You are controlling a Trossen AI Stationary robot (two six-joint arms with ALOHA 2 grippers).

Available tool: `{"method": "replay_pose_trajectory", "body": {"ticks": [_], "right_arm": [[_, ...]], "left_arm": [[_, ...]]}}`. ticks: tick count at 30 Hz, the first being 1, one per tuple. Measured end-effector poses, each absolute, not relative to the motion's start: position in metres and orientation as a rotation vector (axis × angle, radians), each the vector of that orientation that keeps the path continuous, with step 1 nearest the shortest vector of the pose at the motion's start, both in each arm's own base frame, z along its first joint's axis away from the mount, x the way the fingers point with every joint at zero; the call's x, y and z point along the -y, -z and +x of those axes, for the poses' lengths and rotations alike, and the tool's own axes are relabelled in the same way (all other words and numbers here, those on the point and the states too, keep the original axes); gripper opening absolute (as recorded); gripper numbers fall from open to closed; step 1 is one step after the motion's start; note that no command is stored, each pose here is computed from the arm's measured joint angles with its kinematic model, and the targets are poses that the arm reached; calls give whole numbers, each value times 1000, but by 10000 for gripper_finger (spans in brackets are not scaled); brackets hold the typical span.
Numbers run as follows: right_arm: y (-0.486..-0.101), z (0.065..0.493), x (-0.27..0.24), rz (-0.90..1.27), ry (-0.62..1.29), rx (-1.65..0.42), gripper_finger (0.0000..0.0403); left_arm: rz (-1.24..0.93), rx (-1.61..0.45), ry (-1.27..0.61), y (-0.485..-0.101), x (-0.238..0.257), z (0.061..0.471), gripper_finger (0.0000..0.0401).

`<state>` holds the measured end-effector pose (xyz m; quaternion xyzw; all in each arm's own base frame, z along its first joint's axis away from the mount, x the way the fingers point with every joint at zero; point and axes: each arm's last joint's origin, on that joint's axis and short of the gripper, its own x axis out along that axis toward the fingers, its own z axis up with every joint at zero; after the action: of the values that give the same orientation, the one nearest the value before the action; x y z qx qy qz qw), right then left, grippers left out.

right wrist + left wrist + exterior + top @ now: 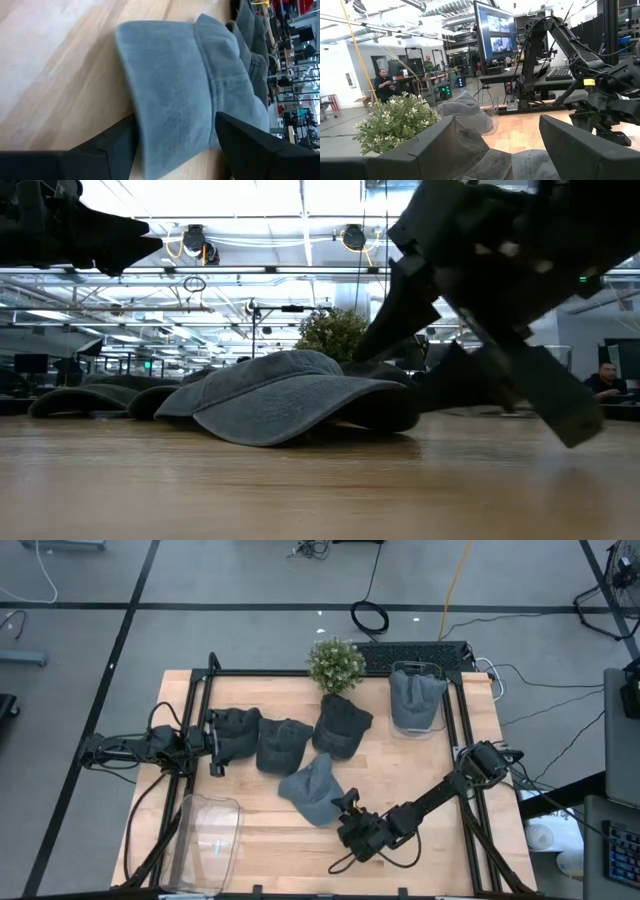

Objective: Pick & Place hat
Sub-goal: Put the gray cap into the top transparent bin

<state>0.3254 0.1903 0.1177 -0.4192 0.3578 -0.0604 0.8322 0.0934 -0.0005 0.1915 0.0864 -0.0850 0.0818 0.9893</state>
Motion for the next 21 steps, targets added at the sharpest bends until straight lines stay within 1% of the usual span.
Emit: {"method": "replay_pose_trajectory", "body": {"ticks": [5, 7, 11, 15, 21], "right_arm": [[-121, 334, -183, -853, 151, -725, 247], [-121, 336, -182, -834, 126, -724, 246], [-120, 337, -183, -789, 91, -725, 230], [-118, 335, -182, -758, 95, -717, 192], [-113, 332, -181, -733, 113, -673, 113]], "left_arm": [[174, 171, -164, -191, 0, 93, 294], [174, 170, -164, -191, 0, 93, 294], [174, 170, -164, -191, 0, 93, 294], [174, 170, -164, -191, 0, 93, 294], [173, 171, -164, -191, 0, 93, 294]]}}
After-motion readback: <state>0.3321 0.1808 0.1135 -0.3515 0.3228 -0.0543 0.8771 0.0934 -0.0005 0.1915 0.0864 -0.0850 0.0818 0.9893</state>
